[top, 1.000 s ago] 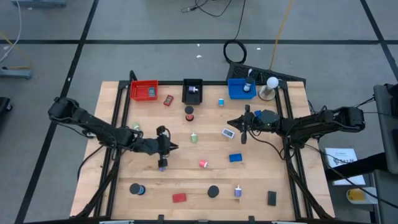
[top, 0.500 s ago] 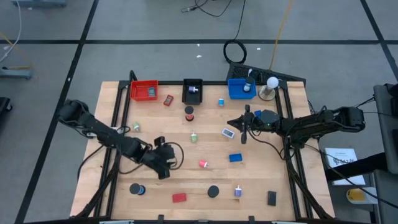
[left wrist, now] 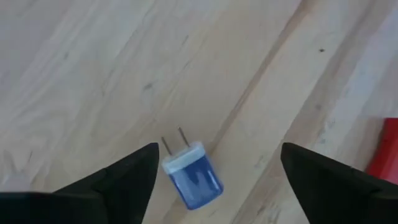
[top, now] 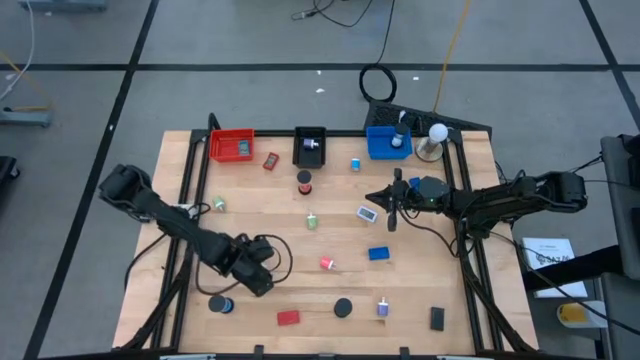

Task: Pick & Place Office items
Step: Put the left blue charger adapter head into the black bin

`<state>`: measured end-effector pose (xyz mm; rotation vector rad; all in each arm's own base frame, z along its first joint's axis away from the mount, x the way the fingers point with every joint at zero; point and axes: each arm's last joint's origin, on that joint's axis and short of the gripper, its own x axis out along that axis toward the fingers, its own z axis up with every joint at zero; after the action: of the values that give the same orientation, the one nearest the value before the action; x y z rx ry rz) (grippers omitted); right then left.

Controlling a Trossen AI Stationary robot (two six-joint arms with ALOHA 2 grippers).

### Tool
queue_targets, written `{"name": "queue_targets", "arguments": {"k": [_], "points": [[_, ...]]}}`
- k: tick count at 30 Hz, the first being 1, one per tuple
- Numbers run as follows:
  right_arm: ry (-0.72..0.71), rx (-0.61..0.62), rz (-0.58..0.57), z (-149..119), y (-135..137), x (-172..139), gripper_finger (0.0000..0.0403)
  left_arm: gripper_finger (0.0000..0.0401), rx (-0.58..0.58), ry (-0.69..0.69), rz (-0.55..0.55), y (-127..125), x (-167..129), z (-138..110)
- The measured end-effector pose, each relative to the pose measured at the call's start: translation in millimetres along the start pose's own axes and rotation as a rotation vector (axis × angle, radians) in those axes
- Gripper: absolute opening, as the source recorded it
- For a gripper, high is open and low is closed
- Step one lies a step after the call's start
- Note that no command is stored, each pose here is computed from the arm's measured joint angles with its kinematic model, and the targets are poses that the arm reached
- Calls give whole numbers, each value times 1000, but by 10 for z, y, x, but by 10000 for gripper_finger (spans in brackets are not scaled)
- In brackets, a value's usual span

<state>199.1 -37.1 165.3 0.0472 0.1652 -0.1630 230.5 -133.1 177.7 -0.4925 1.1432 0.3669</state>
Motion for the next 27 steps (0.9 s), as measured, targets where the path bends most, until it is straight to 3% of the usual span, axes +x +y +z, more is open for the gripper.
{"name": "queue_targets", "arguments": {"k": [5, 11, 19, 27], "points": [[0, 0, 0, 0, 0, 0, 4, 344, -46, 66, 66, 50, 91, -23], [0, 0, 0, 0, 0, 0, 4, 308, -61, 106, 121, 87, 172, -39], [0, 0, 0, 0, 1, 0, 4, 227, -18, 183, 139, 89, 271, -82], [0, 0, 0, 0, 0, 0, 4, 128, 73, 126, 157, 152, 253, 33]]}}
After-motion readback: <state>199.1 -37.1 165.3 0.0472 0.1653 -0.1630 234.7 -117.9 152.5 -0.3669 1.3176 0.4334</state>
